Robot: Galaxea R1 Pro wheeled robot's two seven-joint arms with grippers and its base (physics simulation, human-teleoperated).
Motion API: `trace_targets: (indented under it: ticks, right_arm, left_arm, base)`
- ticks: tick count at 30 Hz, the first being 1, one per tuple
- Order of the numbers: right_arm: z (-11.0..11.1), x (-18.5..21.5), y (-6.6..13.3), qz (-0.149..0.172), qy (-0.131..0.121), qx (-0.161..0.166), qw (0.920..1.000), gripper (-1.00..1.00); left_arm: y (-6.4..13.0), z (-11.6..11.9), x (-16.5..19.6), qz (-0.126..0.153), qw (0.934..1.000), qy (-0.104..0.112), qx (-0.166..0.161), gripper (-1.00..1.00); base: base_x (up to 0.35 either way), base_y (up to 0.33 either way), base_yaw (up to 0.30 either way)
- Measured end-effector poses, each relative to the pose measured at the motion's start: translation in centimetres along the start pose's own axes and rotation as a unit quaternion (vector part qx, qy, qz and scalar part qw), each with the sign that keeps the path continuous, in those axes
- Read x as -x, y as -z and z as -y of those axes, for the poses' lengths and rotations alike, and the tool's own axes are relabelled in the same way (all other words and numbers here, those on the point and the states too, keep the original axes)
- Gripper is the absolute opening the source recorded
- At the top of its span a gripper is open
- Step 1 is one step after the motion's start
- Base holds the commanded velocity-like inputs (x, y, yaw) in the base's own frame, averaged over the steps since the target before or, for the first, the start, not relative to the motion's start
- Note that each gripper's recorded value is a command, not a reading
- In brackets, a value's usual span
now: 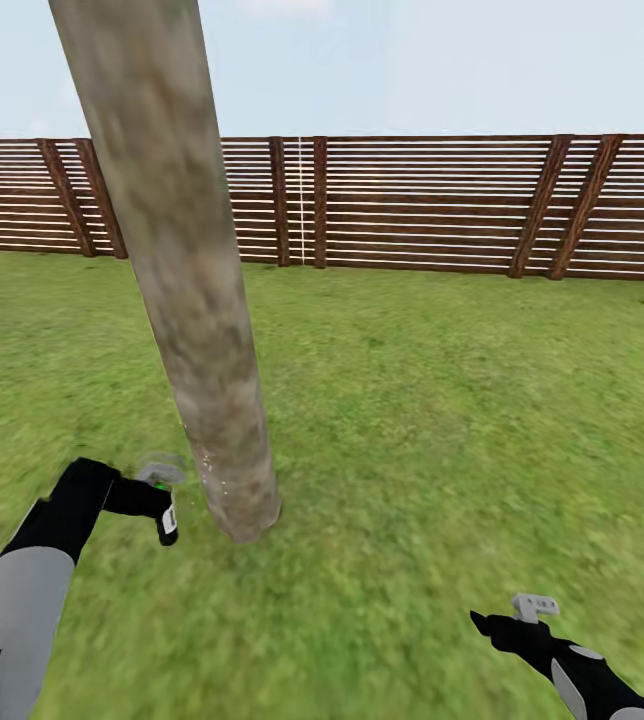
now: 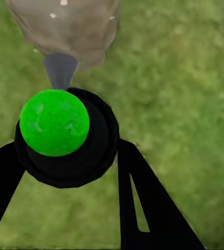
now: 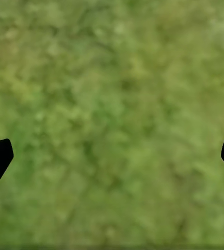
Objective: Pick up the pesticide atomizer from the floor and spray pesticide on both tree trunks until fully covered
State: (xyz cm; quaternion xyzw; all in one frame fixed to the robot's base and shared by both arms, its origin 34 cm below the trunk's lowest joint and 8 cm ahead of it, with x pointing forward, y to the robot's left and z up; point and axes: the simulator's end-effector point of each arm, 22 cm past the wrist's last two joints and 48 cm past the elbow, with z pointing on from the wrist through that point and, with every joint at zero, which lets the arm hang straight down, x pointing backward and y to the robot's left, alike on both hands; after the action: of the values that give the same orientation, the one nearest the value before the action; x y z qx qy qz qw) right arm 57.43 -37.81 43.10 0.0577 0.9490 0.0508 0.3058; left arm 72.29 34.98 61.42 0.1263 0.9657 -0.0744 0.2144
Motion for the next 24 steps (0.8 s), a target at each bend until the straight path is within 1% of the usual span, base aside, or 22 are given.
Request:
trace_targets:
  ticks: [1, 4, 6, 9, 10, 11, 13, 15, 16, 17, 18, 19, 21, 22, 24]
  right_arm:
    - [0.0, 0.0, 0.0, 0.000, 0.000, 0.000, 1.0000, 1.00]
    - [0.0, 0.0, 0.0, 0.000, 0.000, 0.000, 1.0000, 1.00]
    - [0.0, 0.0, 0.0, 0.000, 0.000, 0.000, 1.0000, 1.00]
    - [0.0, 0.0, 0.0, 0.000, 0.000, 0.000, 1.0000, 1.00]
    - [0.0, 0.0, 0.0, 0.000, 0.000, 0.000, 1.0000, 1.00]
    - [0.0, 0.0, 0.0, 0.001, 0.000, 0.000, 1.0000, 1.00]
    - [0.0, 0.0, 0.0, 0.001, 0.000, 0.000, 1.0000, 1.00]
    - [0.0, 0.0, 0.0, 0.001, 0.000, 0.000, 1.0000, 1.00]
    - [0.0, 0.1, 0.0, 0.001, 0.000, 0.000, 1.0000, 1.00]
    - [0.0, 0.0, 0.0, 0.001, 0.000, 0.000, 1.0000, 1.00]
    - [0.0, 0.0, 0.0, 0.001, 0.000, 0.000, 1.0000, 1.00]
    - [-0.1, 0.0, 0.0, 0.001, 0.000, 0.000, 1.0000, 1.00]
    - [-0.1, 0.0, 0.0, 0.001, 0.000, 0.001, 1.0000, 1.00]
    - [-0.1, 0.0, 0.0, 0.001, 0.000, 0.001, 1.0000, 1.00]
    - [-0.1, 0.0, 0.0, 0.001, 0.000, 0.001, 1.0000, 1.00]
  left_arm:
    - [-0.8, 0.3, -1.7, -0.006, 0.9999, -0.010, -0.002, -1.00]
    - [-2.1, 0.8, -5.2, -0.023, 0.9996, -0.010, -0.010, -1.00]
    - [-2.0, 0.7, -5.4, -0.019, 0.9998, -0.005, -0.010, -1.00]
    - [-0.9, 0.1, -3.5, -0.001, 1.0000, -0.008, 0.000, -1.00]
    - [0.5, -0.4, -1.1, 0.023, 0.9996, -0.015, 0.011, -1.00]
    - [2.0, -0.6, 1.0, 0.041, 0.9989, -0.014, 0.016, -1.00]
    - [3.8, -0.9, 3.8, 0.061, 0.9978, -0.013, 0.023, -1.00]
    - [5.5, -0.8, 6.6, 0.081, 0.9964, -0.016, 0.020, -1.00]
    - [6.6, -0.8, 8.2, 0.089, 0.9959, -0.007, 0.017, -1.00]
    - [7.5, -0.9, 9.3, 0.091, 0.9957, 0.003, 0.017, -1.00]
    - [8.4, -1.1, 10.5, 0.095, 0.9953, 0.008, 0.020, -1.00]
    - [9.3, -1.4, 11.8, 0.100, 0.9946, 0.008, 0.026, -1.00]
    - [11.4, -2.3, 14.5, 0.108, 0.9928, -0.005, 0.050, -1.00]
    - [11.6, -2.5, 14.8, 0.106, 0.9927, -0.008, 0.057, -1.00]
    - [11.4, -2.5, 14.5, 0.099, 0.9931, -0.011, 0.061, -1.00]
  base:
    - [0.000, 0.000, 0.000]
    - [0.000, 0.000, 0.000]
    - [0.000, 0.000, 0.000]
    - [-0.170, 0.000, 0.000]
    - [-0.313, 0.000, 0.000]
    - [-0.317, 0.000, 0.000]
    - [-0.119, 0.000, 0.000]
    - [-0.023, 0.000, 0.000]
    - [-0.007, 0.000, 0.000]
    - [-0.004, 0.000, 0.000]
    - [-0.002, 0.000, 0.000]
    - [0.000, 0.000, 0.000]
    - [0.000, 0.000, 0.000]
    - [0.000, 0.000, 0.000]
    - [0.000, 0.000, 0.000]
